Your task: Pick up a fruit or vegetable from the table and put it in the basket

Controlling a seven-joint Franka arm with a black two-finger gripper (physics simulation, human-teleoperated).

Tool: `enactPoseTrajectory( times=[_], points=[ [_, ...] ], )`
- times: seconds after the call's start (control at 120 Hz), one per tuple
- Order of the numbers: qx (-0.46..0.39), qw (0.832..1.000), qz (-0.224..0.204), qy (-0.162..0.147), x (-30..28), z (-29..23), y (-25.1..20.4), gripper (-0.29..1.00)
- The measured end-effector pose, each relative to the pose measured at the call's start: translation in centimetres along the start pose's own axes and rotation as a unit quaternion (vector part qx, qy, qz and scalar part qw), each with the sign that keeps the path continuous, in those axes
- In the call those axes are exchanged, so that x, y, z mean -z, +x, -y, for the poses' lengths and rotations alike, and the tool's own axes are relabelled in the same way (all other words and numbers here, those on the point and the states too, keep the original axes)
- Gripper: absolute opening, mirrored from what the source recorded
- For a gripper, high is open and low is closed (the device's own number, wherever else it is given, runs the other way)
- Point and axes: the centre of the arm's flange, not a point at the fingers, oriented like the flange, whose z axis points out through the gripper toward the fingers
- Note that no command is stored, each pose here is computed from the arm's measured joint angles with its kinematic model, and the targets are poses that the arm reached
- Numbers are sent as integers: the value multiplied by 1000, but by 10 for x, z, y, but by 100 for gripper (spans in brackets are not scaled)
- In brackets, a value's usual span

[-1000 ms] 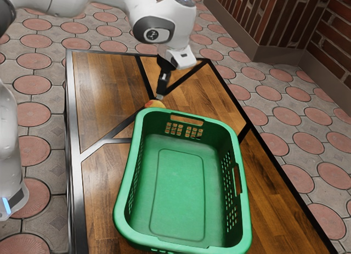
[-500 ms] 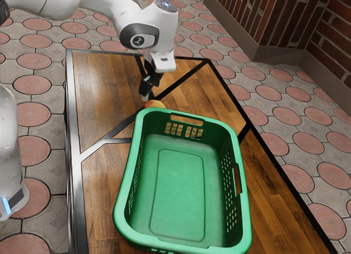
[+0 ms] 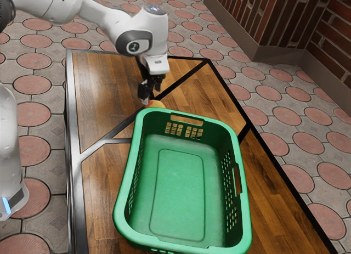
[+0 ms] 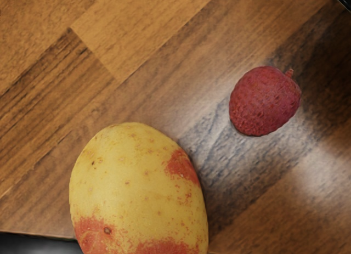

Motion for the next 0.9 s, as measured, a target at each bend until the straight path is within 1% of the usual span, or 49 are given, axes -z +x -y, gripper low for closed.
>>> enactPoseTrajectory(
  times=[0.092,0.217,0.542,0.742,0.9],
  points=[
    [2,1000,-16,-1,-10,-1,3,70],
    [1,1000,-31,5,-20,1,7,70],
    [-5,999,-46,27,-36,7,7,70],
    [-4,999,-47,25,-47,10,7,70],
    [10,999,-49,20,-54,13,-4,70]
  ],
)
